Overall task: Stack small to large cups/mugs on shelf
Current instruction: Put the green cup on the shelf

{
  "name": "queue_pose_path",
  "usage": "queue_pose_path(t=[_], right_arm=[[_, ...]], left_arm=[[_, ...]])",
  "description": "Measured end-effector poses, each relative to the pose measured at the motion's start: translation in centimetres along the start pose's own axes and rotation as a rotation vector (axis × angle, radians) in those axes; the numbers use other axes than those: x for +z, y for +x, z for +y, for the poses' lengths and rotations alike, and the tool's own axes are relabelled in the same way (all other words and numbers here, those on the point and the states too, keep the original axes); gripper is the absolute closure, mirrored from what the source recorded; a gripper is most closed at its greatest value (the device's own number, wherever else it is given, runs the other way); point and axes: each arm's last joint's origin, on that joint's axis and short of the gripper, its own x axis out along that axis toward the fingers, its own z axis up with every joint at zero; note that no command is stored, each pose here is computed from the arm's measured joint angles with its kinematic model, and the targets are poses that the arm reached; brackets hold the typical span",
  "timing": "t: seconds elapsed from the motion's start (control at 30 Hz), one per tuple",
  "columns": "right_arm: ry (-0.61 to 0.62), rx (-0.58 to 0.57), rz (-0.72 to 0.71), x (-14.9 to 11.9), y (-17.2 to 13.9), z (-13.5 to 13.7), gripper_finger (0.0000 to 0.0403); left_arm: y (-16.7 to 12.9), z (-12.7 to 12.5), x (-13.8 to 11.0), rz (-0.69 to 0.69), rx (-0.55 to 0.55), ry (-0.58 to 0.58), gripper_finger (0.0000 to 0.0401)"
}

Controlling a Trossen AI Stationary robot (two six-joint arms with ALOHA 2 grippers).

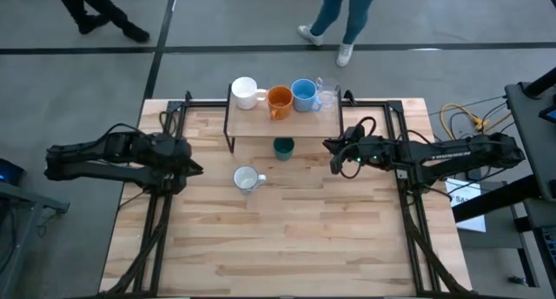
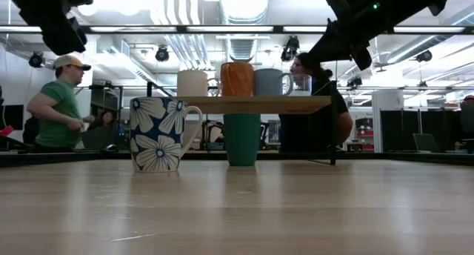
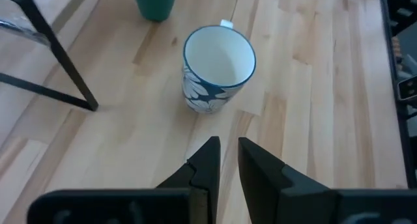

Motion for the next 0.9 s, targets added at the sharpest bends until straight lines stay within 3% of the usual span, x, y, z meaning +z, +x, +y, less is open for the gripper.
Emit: queue_pose_path(t=[0.2,0.63,0.9], right_arm=[[0.016,0.014,-0.029,1.1,-0.2,0.4,0.0362],[0.007,0.046,-0.102,4.3,-1.1,1.4,0.0362],[-0.023,0.055,-0.13,5.8,-1.1,2.1,0.0362]], left_arm=[[-0.6,0.3,-0.7,-0.027,0.009,-0.004,0.0361],[1.1,1.1,-3.6,-0.014,-0.031,-0.077,0.0361],[2.2,0.6,-2.2,-0.224,-0.125,-0.093,0.0361]])
